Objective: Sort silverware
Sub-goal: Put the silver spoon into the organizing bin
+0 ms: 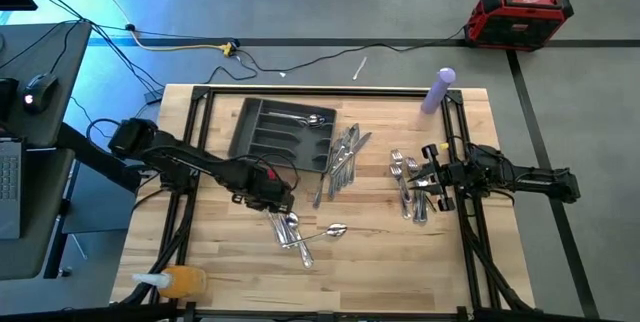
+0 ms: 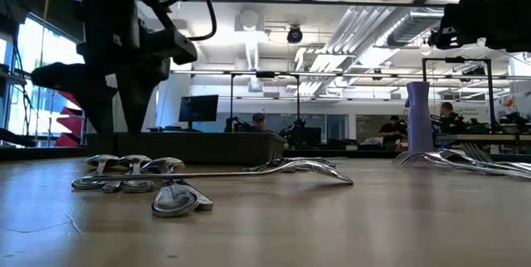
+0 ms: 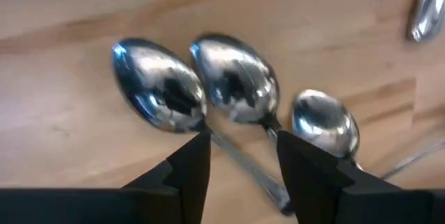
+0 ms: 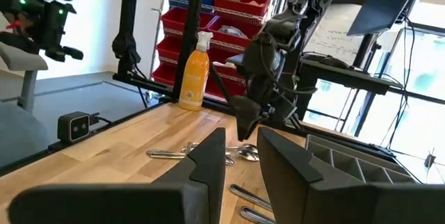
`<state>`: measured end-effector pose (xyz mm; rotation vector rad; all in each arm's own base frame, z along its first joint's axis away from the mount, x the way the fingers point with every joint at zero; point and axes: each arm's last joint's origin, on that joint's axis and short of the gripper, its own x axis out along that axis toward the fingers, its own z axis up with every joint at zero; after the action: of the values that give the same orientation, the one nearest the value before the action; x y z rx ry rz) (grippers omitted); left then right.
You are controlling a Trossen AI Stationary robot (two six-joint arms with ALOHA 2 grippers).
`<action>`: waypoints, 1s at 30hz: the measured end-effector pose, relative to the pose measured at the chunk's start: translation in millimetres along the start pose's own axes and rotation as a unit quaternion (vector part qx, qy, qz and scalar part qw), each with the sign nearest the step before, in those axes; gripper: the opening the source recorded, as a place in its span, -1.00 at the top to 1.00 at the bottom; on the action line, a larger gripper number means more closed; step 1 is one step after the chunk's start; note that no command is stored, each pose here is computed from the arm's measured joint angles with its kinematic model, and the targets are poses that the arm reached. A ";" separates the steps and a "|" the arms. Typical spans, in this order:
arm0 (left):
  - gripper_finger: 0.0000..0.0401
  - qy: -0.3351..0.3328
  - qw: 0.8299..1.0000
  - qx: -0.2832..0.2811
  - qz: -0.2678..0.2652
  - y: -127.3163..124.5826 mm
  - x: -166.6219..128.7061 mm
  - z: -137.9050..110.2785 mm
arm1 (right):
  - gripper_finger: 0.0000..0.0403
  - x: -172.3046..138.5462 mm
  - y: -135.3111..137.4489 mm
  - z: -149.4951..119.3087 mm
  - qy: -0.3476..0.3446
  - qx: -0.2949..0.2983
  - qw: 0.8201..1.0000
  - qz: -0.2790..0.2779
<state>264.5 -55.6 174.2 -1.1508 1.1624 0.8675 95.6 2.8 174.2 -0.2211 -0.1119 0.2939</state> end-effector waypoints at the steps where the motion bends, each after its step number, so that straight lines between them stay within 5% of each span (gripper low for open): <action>1: 0.22 0.001 1.000 -0.005 0.003 1.0 0.2 1.3 | 0.64 0.0 0.0 0.0 0.000 -0.001 1.000 0.000; 5: 0.15 0.008 0.999 -0.009 0.050 10.4 0.4 2.1 | 0.64 0.0 0.0 0.1 0.000 -0.003 1.000 0.000; 24: 0.14 0.000 0.992 0.047 0.113 4.9 47.7 5.6 | 0.64 -0.1 -0.1 0.8 -0.002 -0.003 1.000 0.000; 30: 0.55 -0.010 0.991 0.076 0.110 1.2 40.8 6.0 | 0.64 -0.1 -0.2 1.1 -0.004 -0.003 1.000 -0.001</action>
<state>273.6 -51.4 134.3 -0.8993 1.3329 0.9385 95.4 2.9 175.2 -0.2268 -0.1206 0.2929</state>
